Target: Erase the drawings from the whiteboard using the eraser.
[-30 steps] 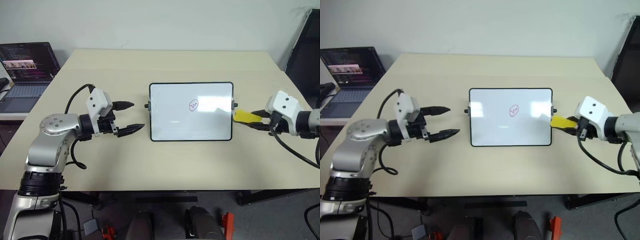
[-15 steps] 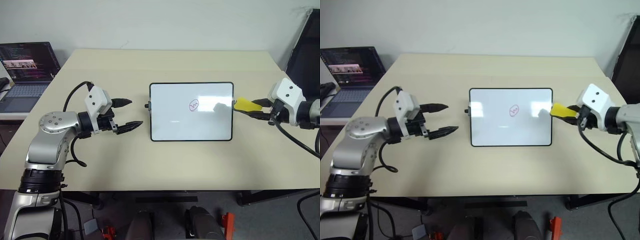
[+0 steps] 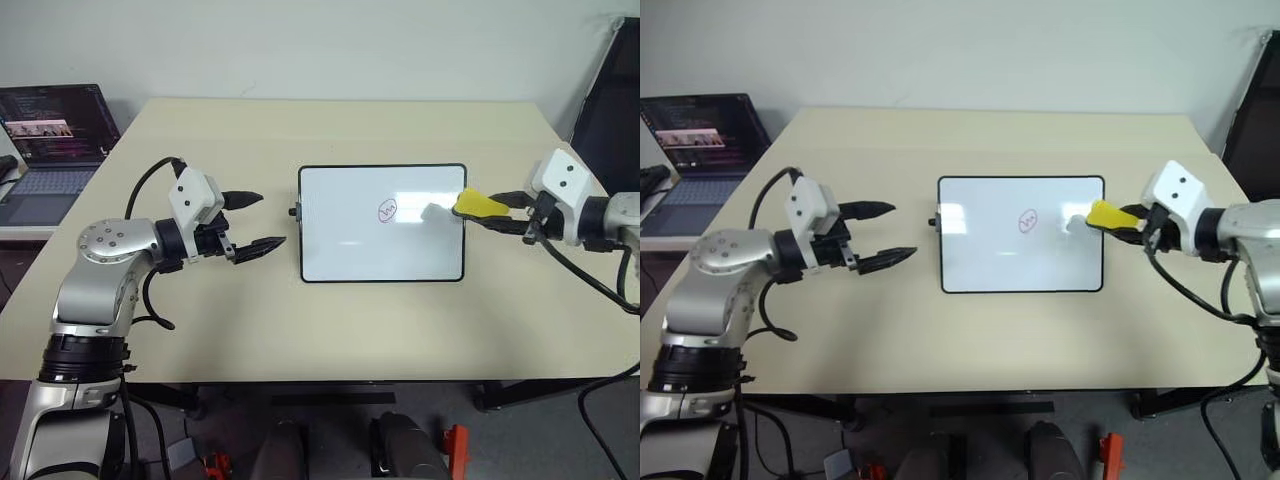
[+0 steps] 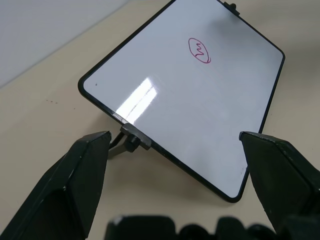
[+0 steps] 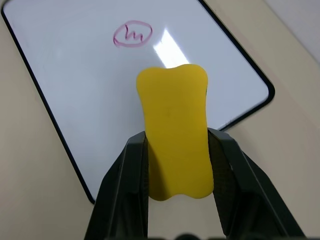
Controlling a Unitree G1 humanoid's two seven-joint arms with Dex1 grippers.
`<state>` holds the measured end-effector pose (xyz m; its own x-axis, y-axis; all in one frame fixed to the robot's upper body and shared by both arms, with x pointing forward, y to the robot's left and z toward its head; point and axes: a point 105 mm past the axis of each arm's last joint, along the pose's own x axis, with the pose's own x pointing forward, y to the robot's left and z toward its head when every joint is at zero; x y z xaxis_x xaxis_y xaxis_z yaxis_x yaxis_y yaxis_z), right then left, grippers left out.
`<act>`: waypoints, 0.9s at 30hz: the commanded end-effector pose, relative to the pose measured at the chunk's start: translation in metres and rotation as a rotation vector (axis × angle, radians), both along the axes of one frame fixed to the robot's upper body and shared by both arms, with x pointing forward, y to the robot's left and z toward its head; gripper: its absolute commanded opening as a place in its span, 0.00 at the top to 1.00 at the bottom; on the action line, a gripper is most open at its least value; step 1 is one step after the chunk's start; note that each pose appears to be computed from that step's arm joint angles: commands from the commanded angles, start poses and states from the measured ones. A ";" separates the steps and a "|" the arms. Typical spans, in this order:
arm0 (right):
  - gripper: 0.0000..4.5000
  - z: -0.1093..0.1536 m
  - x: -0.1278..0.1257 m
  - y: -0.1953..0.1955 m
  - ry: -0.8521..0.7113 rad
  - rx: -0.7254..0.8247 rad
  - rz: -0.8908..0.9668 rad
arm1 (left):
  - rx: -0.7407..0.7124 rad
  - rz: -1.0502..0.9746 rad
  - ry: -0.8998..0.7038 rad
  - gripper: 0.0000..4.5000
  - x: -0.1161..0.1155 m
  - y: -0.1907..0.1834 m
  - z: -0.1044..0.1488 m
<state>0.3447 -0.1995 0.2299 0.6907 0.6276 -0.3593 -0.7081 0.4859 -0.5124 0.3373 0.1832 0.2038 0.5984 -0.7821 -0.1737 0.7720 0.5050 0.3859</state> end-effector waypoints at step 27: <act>0.71 -0.119 0.031 0.099 0.124 -0.065 0.036 | -0.013 -0.034 -0.019 0.00 -0.003 -0.014 0.003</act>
<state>0.3798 -0.0939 0.1384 0.6445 0.6616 -0.3832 -0.7443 0.4281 -0.5126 0.3368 0.1691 0.1954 0.5679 -0.8025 -0.1828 0.7991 0.4842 0.3564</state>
